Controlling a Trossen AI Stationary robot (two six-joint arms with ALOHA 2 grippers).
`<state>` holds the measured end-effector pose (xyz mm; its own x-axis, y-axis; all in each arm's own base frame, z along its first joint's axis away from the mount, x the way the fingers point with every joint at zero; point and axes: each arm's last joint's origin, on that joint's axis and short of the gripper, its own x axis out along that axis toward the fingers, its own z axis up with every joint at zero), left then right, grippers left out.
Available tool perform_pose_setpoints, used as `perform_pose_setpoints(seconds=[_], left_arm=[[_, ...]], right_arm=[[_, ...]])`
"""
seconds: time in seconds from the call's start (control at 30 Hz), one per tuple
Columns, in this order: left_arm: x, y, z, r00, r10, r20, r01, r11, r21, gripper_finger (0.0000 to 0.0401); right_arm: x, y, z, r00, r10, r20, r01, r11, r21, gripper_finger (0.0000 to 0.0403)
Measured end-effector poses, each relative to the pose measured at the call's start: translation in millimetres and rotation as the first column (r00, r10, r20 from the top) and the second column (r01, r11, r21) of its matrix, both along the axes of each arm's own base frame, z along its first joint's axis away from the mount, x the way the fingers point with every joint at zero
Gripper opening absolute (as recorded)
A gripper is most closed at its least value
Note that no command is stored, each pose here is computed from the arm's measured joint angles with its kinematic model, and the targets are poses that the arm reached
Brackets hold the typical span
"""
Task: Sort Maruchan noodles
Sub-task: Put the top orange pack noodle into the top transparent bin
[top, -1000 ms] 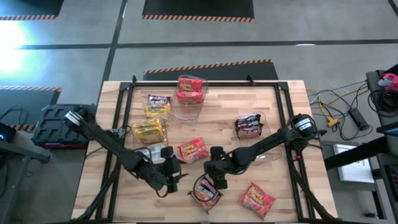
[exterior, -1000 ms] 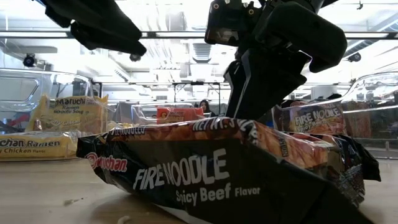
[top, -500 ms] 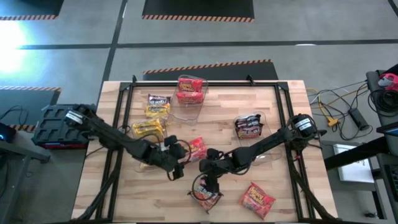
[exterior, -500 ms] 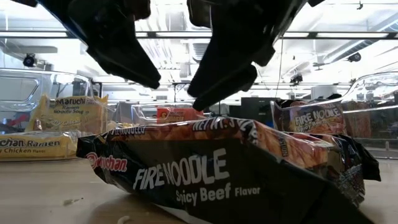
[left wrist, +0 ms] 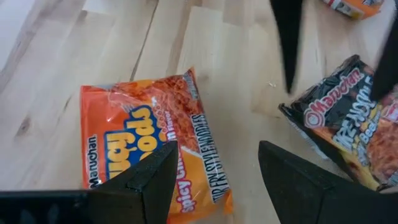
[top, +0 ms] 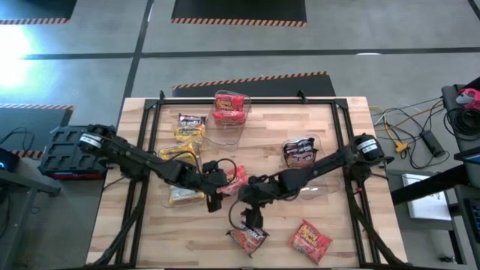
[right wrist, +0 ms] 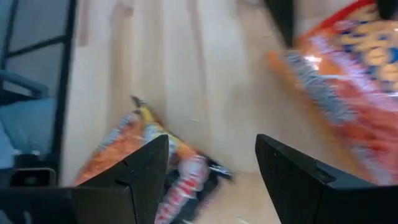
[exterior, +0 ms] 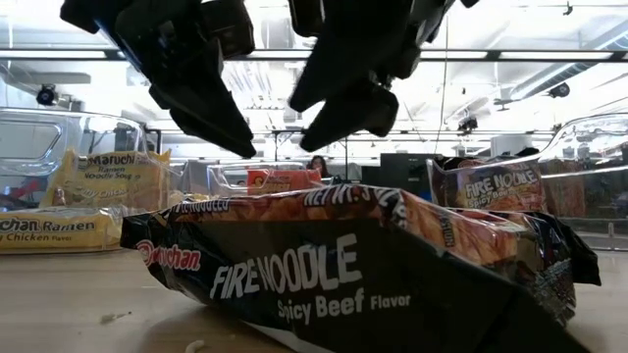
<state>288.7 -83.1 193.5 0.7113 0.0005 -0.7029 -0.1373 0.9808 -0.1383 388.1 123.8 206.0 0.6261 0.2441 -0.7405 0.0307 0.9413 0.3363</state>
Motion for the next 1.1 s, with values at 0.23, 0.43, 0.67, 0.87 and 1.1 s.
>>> perform_pose_setpoints(seconds=[0.23,0.43,0.67,0.87,1.1], left_arm=[[-9,24,-13,0.996,0.092,-0.020,-0.092,0.996,-0.018,0.0206],[-27,54,-8,0.986,0.084,0.147,-0.080,0.996,-0.030,0.0206],[-33,78,-20,0.970,0.083,0.229,-0.052,0.989,-0.137,0.0206],[-28,83,-14,0.936,0.251,0.245,-0.211,0.961,-0.180,0.0206],[-26,76,-19,0.963,0.194,0.185,-0.132,0.943,-0.305,0.0206]], right_arm=[[6,-39,-5,1.000,-0.026,-0.008,0.026,0.999,-0.047,0.0231],[-1,-67,-8,0.993,-0.116,-0.017,0.117,0.993,0.009,0.0227],[-39,-77,-31,0.934,-0.273,0.230,0.238,0.957,0.166,0.0224],[-65,-80,-50,0.881,-0.355,0.313,0.256,0.914,0.316,0.0224],[-62,-81,-53,0.883,-0.352,0.310,0.259,0.917,0.304,0.0224]])
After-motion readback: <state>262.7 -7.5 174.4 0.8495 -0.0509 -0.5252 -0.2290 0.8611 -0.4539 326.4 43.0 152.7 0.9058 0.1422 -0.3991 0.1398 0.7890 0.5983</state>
